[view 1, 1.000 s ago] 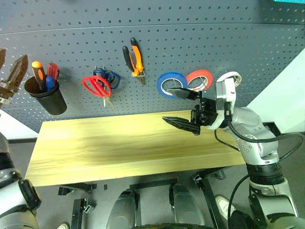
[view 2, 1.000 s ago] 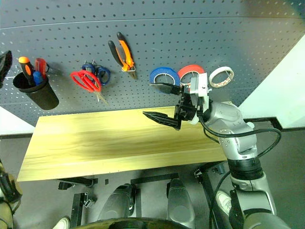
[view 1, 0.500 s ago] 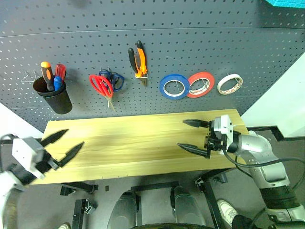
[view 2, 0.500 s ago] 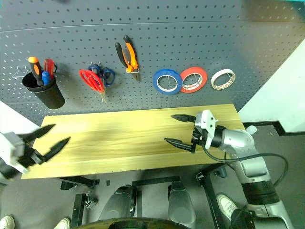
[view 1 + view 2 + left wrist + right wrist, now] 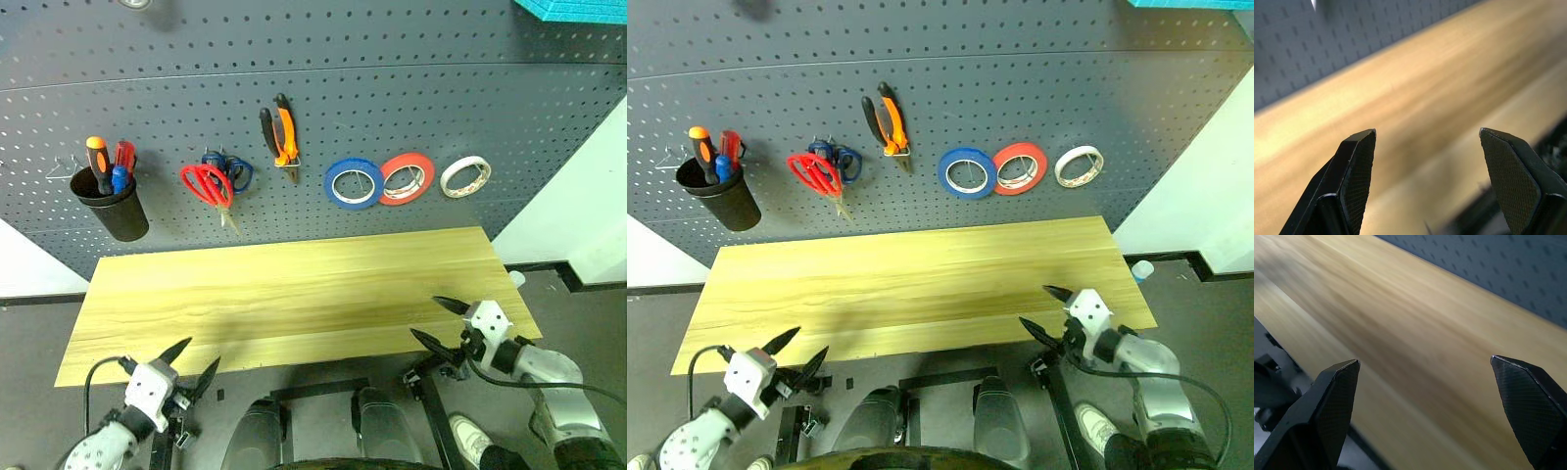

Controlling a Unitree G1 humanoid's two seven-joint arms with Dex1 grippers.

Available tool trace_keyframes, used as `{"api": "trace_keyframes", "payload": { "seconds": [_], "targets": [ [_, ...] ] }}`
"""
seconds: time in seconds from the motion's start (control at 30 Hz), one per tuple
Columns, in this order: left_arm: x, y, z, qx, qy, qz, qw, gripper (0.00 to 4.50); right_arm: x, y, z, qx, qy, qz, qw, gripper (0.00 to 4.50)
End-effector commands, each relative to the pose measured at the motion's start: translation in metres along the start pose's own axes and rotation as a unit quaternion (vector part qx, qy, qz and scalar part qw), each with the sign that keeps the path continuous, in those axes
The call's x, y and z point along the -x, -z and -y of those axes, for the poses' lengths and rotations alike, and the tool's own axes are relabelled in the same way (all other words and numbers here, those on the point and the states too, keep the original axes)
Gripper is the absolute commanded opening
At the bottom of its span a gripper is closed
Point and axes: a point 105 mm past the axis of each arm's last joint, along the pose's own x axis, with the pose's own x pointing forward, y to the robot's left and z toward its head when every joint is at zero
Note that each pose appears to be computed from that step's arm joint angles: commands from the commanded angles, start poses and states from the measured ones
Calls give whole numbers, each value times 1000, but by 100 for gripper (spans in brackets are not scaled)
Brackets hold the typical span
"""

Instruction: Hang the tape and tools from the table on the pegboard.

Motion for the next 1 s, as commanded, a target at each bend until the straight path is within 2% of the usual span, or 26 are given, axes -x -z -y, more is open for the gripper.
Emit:
{"api": "trace_keyframes", "payload": {
  "seconds": [0.03, 0.33, 1.0],
  "targets": [
    [-2, -4, -3, -14, -11, 17, 1000, 352, 2, -6, 9, 9, 29, 20, 999, 450],
    [-9, -4, -6, -20, -16, 25, 999, 352, -6, -3, 11, 9, 37, 23, 999, 450],
    [-13, 2, -1, -24, -16, 21, 999, 352, -24, -28, 11, 20, 25, 34, 999, 450]
  ]
}}
